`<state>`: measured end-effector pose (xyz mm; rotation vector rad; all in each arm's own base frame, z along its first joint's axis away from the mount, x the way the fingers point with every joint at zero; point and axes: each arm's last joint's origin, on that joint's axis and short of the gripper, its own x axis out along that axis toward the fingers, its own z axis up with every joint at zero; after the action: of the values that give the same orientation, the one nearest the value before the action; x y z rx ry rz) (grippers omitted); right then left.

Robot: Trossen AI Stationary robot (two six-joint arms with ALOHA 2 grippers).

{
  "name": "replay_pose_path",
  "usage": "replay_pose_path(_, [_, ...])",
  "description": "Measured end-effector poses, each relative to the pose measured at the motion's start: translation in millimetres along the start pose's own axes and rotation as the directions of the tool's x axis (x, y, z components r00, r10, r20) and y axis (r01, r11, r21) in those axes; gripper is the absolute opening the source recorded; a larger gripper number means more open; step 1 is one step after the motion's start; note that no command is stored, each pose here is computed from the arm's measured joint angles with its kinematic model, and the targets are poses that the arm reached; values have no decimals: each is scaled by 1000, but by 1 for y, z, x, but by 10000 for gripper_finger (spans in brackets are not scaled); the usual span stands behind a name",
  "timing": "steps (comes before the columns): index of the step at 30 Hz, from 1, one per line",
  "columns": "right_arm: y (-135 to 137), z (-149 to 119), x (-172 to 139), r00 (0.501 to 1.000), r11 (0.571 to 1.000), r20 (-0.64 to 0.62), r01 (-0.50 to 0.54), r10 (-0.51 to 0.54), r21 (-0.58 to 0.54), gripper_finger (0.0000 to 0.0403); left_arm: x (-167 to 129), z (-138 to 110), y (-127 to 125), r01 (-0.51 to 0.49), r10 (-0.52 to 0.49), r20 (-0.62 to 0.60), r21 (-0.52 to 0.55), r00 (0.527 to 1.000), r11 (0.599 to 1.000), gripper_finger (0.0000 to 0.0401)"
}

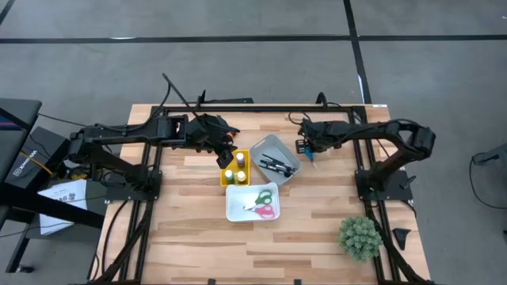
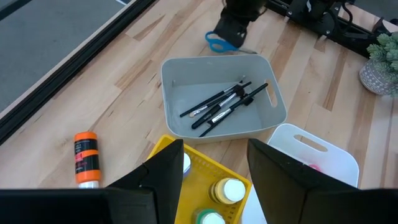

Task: Pick & Place Paint Supplies
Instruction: Put the blue scissors into the white bin

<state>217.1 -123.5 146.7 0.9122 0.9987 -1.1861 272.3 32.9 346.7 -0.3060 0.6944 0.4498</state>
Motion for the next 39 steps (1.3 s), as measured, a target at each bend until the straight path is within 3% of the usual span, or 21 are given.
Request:
replay_pose_path(5, [-10, 0, -26, 997, 1000, 76, 7, -9, 23, 1, 0, 0, 0, 0, 0, 0, 0, 1000, 1000, 172])
replay_pose_path(9, [-22, 0, -55, 989, 998, 144, -45, 37, 51, 0, 0, 0, 0, 0, 0, 0, 0, 1000, 1000, 172])
replay_pose_path(13, [-30, -6, -89, 958, 983, 234, -179, 163, 50, 0, 0, 0, 0, 0, 0, 0, 5, 1000, 1000, 172])
replay_pose_path(18, [-38, -20, -126, 889, 931, 310, -363, 337, 30, 0, 0, 0, 0, 0, 0, 0, 6, 1000, 1000, 172])
replay_pose_path(24, [-42, -40, -155, 787, 836, 351, -549, 508, 20, 0, 0, 1, 0, 2, -2, 7, 5, 1000, 1000, 172])
replay_pose_path(30, [-26, -49, -179, 608, 682, 468, -731, 641, 15, 0, -2, 10, -9, 61, -59, 120, -9, 991, 998, 172])
replay_pose_path(39, [9, -47, -197, 376, 487, 635, -873, 675, 0, 0, 1, 36, -28, 169, -158, 394, 6, 906, 986, 160])
